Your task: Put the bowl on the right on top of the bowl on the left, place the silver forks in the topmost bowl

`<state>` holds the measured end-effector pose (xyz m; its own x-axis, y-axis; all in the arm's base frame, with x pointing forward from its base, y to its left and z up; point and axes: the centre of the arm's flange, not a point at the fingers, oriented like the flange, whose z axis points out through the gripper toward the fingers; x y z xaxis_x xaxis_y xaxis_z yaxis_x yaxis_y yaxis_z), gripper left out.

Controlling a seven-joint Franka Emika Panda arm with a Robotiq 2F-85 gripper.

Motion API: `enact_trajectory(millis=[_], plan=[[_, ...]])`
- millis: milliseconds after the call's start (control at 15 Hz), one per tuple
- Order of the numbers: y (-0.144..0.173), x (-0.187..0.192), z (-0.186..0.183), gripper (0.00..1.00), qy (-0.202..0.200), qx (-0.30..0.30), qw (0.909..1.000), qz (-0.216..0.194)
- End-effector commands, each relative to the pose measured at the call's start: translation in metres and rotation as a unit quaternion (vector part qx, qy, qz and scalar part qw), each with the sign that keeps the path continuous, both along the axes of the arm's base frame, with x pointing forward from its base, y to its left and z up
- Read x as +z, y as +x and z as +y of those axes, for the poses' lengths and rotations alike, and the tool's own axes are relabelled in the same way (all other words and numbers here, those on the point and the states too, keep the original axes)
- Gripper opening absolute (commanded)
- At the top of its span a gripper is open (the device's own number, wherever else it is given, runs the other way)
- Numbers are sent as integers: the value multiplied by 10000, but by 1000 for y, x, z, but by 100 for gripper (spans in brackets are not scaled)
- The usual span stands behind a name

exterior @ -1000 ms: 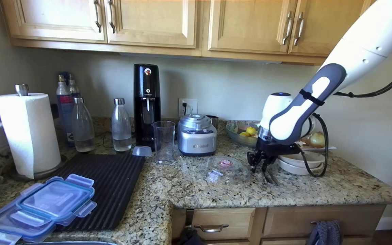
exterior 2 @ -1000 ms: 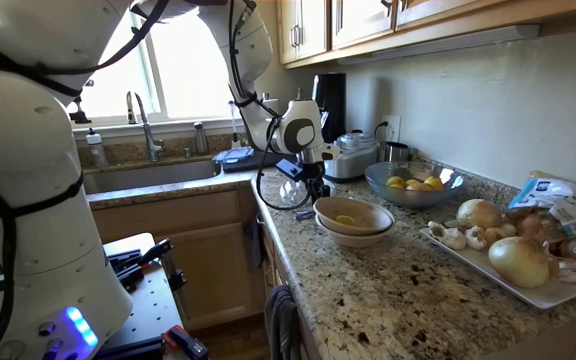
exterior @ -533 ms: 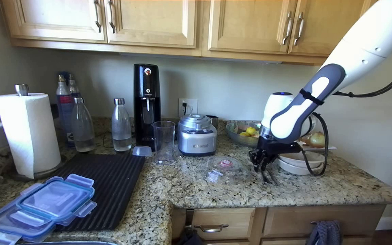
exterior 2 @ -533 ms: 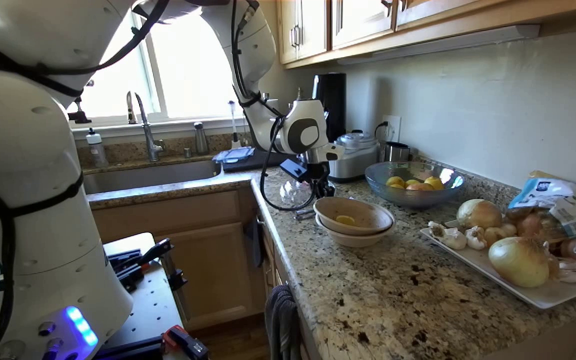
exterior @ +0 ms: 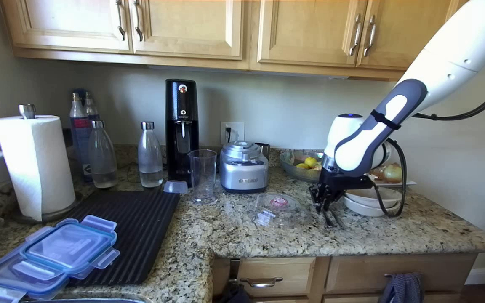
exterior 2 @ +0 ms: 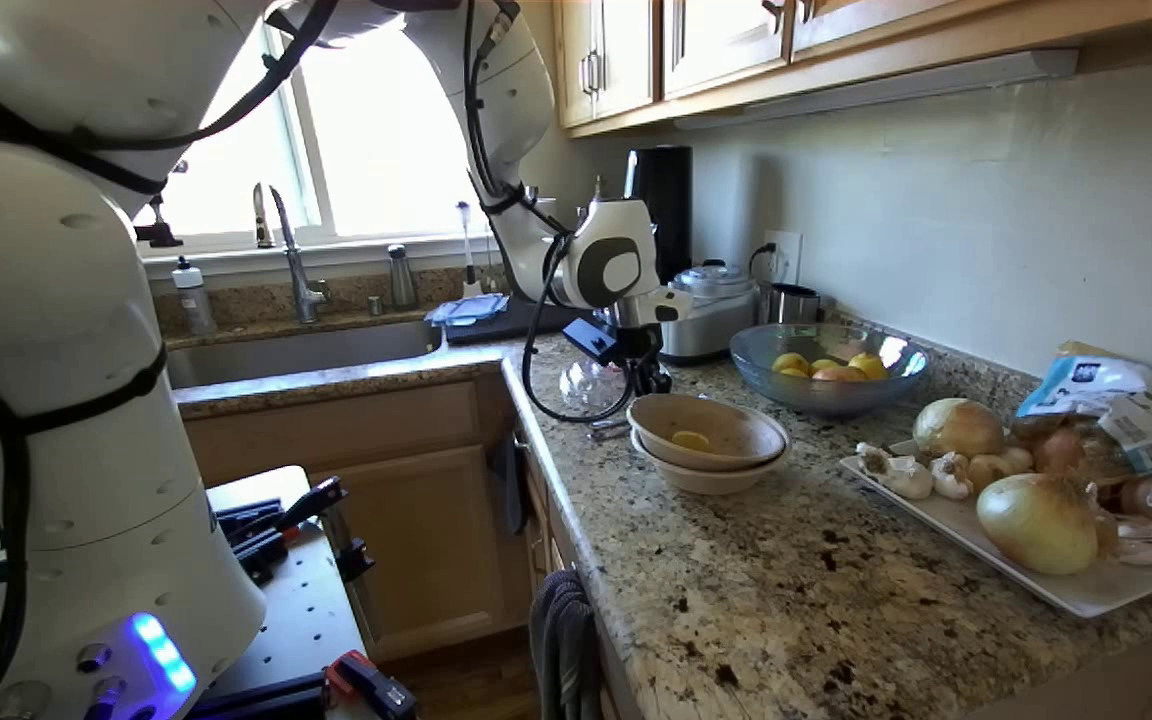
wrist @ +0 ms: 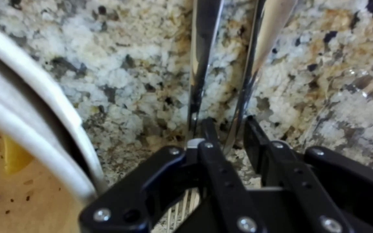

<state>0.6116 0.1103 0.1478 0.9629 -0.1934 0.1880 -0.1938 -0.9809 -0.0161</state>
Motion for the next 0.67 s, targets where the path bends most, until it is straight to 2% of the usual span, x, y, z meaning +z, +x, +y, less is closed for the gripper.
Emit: enact_trajectory(millis=[0, 133, 267, 600], plan=[[-1, -9, -5, 6, 75, 50, 10000, -16], [-2, -8, -6, 3, 91, 55, 9999, -24], [-3, -7, -5, 7, 104, 78, 9999, -29], [-18, 14, 5, 8, 104, 234, 9994, -216]])
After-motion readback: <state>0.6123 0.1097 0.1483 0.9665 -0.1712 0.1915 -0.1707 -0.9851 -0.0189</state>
